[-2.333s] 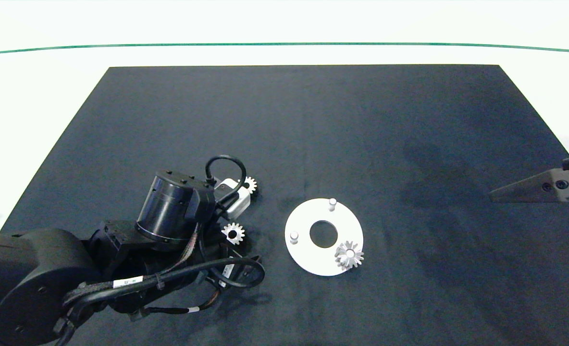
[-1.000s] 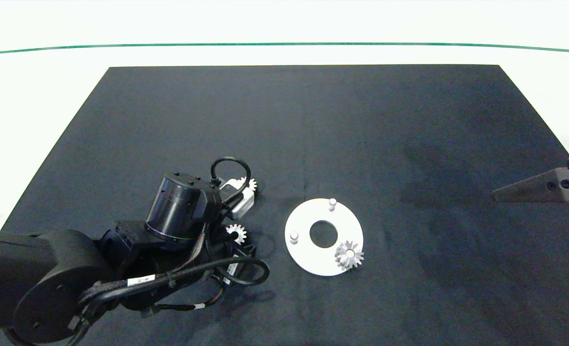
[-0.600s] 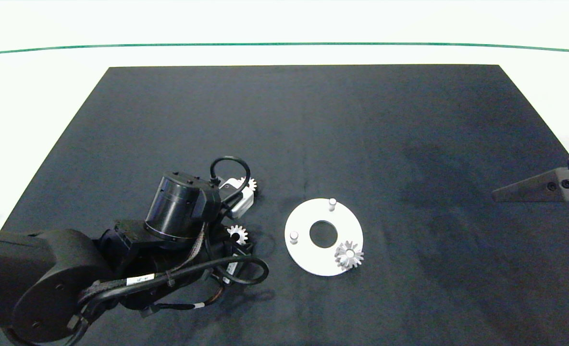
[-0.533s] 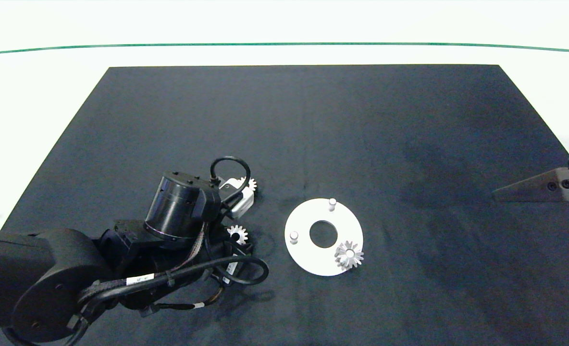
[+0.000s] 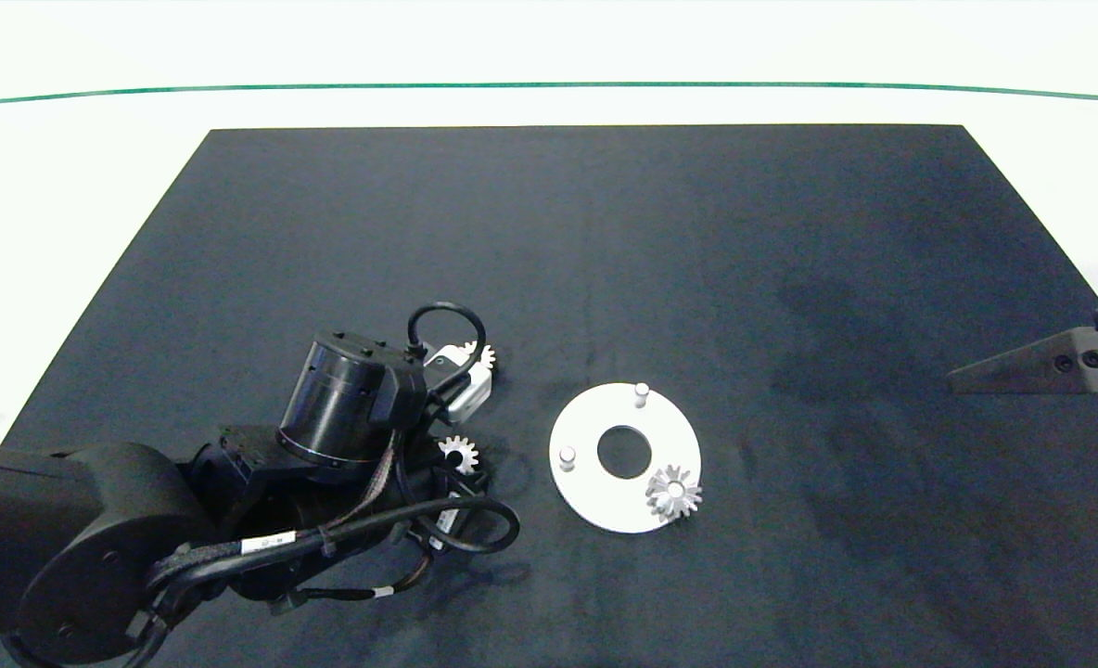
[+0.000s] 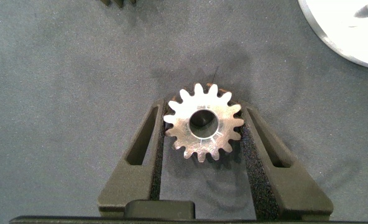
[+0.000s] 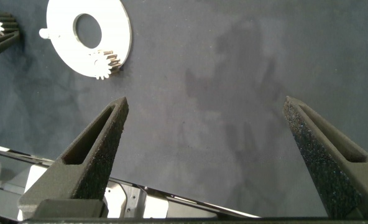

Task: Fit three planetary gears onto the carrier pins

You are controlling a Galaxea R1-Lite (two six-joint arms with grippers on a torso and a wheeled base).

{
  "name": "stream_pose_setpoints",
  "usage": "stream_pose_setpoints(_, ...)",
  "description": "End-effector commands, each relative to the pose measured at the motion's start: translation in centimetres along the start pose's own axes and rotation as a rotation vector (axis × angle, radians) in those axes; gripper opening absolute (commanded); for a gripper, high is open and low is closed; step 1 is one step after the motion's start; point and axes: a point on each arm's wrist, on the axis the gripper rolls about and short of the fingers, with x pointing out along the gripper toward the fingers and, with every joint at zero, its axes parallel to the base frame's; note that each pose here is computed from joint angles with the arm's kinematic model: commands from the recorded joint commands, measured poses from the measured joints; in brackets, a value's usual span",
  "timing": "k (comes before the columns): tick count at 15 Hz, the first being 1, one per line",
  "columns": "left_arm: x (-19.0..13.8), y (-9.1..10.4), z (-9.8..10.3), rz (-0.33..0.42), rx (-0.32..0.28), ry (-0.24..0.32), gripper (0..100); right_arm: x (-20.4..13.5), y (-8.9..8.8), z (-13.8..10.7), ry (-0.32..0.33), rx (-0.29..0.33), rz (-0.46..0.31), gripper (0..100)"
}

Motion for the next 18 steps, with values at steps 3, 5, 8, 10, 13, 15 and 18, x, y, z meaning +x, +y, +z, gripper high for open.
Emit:
stream_pose_setpoints(3, -1.3, 0.4, 0.6, 0.005, -0.005, -0.035, 22, -0.3, -0.4, -0.1, -0.003, 0.018, -0.008, 100)
stream_pose_setpoints(5, -2.5, 0.4, 0.9, -0.006, 0.004, -0.031, 22, -0.5, -0.7, -0.1, -0.011, 0.026, -0.016, 100)
stream_pose_setpoints(8, -4.2, -0.2, 1.8, -0.039, 0.015, -0.054, 22, -1.6, -1.1, -0.6, -0.037, 0.018, -0.03, 100)
stream_pose_setpoints(10, -4.7, -0.9, 2.1, -0.06, 0.028, -0.069, 22, -2.5, -1.3, -1.2, -0.061, 0.025, -0.032, 100)
stream_pose_setpoints(13, -5.1, -1.7, 2.3, -0.085, 0.03, -0.083, 22, -3.3, -1.9, -1.7, -0.083, 0.049, -0.057, 100)
stream_pose_setpoints(15, -5.5, -2.4, 2.6, -0.11, 0.036, -0.101, 22, -3.4, -2.2, -2.2, -0.078, 0.065, -0.074, 100)
stream_pose_setpoints(18, -5.5, -3.4, 2.7, -0.142, 0.058, -0.105, 22, -3.6, -2.4, -2.6, -0.079, 0.076, -0.08, 100)
